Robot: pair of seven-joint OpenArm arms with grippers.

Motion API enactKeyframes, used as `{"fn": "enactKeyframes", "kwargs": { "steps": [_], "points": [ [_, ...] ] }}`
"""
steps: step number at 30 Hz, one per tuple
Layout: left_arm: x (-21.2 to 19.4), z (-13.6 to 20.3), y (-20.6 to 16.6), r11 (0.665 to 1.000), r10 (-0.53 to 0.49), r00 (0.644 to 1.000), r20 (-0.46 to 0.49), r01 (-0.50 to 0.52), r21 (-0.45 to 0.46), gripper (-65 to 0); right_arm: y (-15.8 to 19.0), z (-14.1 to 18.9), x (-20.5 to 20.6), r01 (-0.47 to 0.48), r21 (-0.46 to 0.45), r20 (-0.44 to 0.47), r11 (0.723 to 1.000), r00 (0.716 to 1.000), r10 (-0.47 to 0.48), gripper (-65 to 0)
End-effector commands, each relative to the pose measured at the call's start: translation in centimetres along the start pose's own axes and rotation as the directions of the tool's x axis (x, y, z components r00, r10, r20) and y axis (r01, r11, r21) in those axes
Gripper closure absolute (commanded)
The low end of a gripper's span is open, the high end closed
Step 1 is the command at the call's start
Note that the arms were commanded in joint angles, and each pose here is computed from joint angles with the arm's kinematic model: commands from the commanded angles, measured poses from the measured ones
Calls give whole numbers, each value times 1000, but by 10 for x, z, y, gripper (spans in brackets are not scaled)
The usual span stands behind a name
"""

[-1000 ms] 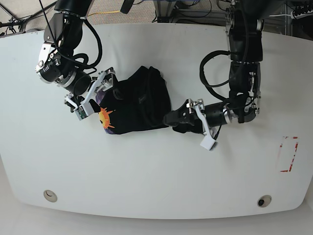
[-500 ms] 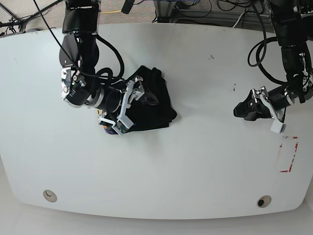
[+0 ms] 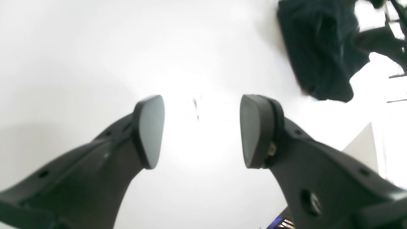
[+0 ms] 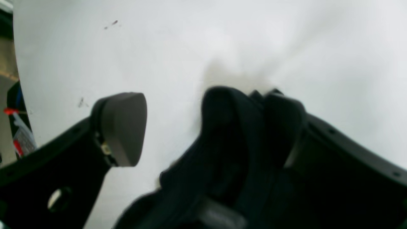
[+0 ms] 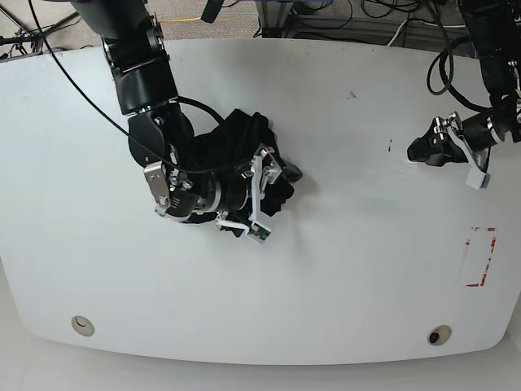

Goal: Fold the T-shirt properly
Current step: 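Press and flatten the folded bundle with the right gripper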

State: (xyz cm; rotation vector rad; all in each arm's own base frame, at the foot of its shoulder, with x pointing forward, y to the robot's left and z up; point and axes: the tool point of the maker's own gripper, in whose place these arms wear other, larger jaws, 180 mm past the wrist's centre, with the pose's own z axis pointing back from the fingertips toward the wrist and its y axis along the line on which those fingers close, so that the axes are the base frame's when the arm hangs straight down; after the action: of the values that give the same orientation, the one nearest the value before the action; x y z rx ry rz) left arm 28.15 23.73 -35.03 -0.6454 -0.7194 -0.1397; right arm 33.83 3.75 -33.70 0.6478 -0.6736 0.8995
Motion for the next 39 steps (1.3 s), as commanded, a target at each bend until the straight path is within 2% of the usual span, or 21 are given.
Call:
{"fn": "enactKeyframes", "kwargs": {
  "steps": [1, 4, 7, 8, 11, 13, 20, 21, 24, 25, 26, 32, 35, 39],
  "points": [
    [20, 8, -7, 998, -55, 997, 46, 56, -8, -351, 5, -6, 23, -33, 34, 57, 999, 998, 31, -545],
    [20, 10, -12, 997, -76, 996, 45, 76, -7, -351, 8, -17, 18, -33, 59, 44, 998, 999, 30, -545],
    [21, 10, -14, 996, -85, 995, 47, 85, -10, -351, 0, -23, 8, -14, 43, 18, 999, 1000, 13, -537],
    [21, 10, -14, 996, -84, 995, 47, 85, -11, -351, -2, -23, 7, -22, 30, 13, 999, 1000, 22, -522],
    [19, 10, -14, 996, -82, 996, 44, 83, -11, -351, -12, -25, -1, -69, -32, -21, 997, 997, 69, -411],
    [19, 10, -14, 996, -82, 996, 44, 83, -11, -351, -17, -25, -2, -93, -59, -31, 994, 995, 91, -363],
    [14, 10, -14, 997, -77, 997, 32, 77, -12, -351, -29, -21, -10, -128, -119, -66, 985, 990, 120, -336],
    [13, 10, -14, 997, -75, 997, 29, 75, -12, -351, -34, -18, -11, -120, -133, -64, 984, 992, 112, -306],
    [12, 10, -14, 997, -74, 997, 27, 74, -13, -351, -42, -13, -11, -107, -161, -59, 981, 993, 99, -140],
    [11, 10, -14, 997, -73, 997, 26, 74, -13, -351, -44, -12, -11, -109, -166, -63, 980, 993, 100, -43],
    [11, 10, -14, 997, -73, 997, 26, 74, -13, -351, -45, -12, -12, -112, -171, -68, 979, 992, 102, 0],
    [11, 9, -14, 997, -74, 997, 23, 74, -13, -351, -47, 1, 1, -126, -212, -30, 969, 992, 123, 0],
    [11, 9, -14, 997, -74, 997, 23, 74, -13, -351, -46, 15, 12, -157, -246, -20, 957, 987, 157, 0],
    [11, 9, -15, 997, -74, 997, 24, 75, -13, -351, -53, 33, 22, -155, -293, -14, 944, 987, 157, 0]
  ]
}}
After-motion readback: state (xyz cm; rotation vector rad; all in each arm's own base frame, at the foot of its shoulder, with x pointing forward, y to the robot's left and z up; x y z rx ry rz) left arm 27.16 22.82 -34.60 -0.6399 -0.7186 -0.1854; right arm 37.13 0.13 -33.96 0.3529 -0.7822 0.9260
